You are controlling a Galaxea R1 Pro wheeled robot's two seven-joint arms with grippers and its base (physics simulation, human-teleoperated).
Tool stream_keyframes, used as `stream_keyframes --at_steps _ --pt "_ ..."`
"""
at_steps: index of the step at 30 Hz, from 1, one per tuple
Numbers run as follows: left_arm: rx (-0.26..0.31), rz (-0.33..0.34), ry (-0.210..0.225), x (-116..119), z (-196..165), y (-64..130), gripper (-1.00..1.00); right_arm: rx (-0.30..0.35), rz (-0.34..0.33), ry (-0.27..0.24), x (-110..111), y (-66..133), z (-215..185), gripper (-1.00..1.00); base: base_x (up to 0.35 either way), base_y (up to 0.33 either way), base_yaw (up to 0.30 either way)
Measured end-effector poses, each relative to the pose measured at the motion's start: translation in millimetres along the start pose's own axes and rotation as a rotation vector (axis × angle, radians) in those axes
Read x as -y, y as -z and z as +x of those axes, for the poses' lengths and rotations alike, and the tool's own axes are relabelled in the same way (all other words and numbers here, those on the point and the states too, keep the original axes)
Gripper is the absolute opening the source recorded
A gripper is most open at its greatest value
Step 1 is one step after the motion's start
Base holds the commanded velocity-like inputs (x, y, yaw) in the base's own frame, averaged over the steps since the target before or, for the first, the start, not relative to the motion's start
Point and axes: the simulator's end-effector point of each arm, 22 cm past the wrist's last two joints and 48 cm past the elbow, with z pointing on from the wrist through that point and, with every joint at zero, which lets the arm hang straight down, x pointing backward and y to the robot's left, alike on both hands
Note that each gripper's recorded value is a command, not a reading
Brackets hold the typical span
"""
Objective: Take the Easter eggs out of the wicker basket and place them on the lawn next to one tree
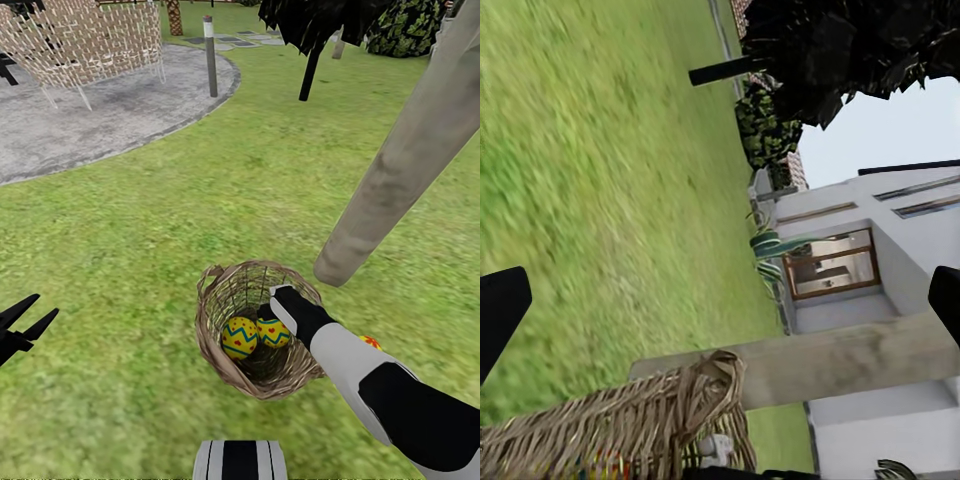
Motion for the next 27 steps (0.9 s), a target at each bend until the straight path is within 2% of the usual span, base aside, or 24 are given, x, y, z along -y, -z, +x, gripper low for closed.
stream_keyframes --at_steps 27 --pt "-0.013 -0.038 0.017 -22 7 -1.1 1.0 -0.04 -0.004 0.003 -3 -23.0 18 1.0 0.0 0.0 0.0"
